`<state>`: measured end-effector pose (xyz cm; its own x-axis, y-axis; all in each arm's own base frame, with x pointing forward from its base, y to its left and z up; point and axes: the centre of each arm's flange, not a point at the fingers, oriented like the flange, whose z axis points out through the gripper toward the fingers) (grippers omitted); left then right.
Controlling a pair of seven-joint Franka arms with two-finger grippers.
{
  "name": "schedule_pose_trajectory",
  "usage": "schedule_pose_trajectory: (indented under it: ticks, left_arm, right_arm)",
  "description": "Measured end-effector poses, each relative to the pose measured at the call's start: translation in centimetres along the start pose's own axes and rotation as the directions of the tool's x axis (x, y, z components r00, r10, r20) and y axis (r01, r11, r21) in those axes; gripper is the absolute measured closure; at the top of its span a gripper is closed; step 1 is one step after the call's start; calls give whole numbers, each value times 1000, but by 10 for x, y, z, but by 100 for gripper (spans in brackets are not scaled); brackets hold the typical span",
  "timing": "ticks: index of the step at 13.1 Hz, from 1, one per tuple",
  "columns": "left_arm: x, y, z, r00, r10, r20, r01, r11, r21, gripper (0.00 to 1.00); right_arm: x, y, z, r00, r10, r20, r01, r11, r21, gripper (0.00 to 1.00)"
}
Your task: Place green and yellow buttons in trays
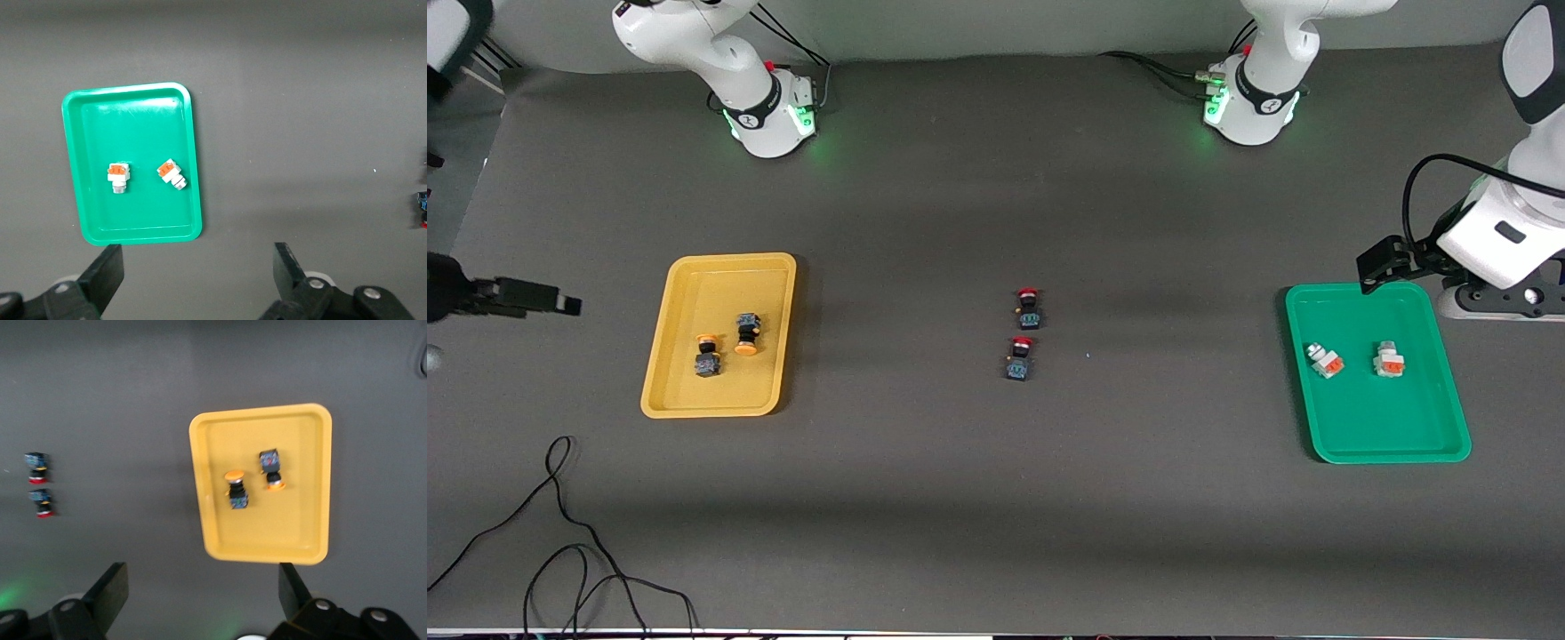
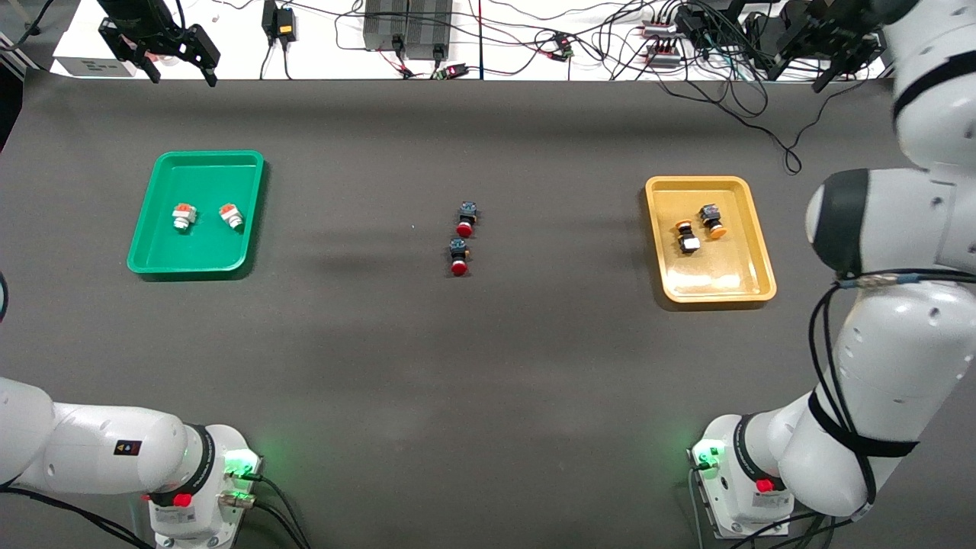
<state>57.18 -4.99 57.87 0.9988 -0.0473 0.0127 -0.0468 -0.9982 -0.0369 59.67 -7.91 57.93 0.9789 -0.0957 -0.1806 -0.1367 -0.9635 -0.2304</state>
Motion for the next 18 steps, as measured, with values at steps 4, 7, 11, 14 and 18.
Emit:
schedule_pose_trajectory:
  ticks: [4,7,11,14,18]
  left_arm:
    - [0,-2,-1,1000,-9,0,9,1000,0,0]
    - [-1,-4,-5,1000,-14,1,14,1000,0,0]
    - [-1,-5,-11,1000,-17,-9,17,1000,0,0]
    - [-1,-5,-12,1000,-17,-10,17,1000,0,0]
    - [-1,-5,-12,1000,-19,-10,19,1000,-6,0]
  right_arm:
    - [-27,-44,-27,999,33,-10,-33,997,-66,0]
    - [-29,-90,-13,997,71,2,-71,991,-117,0]
    - [-28,-90,-12,997,79,2,-78,990,-121,0]
    - [-28,-89,-12,997,80,2,-80,989,-123,0]
    - [-13,-86,-4,998,55,25,-52,990,-131,0]
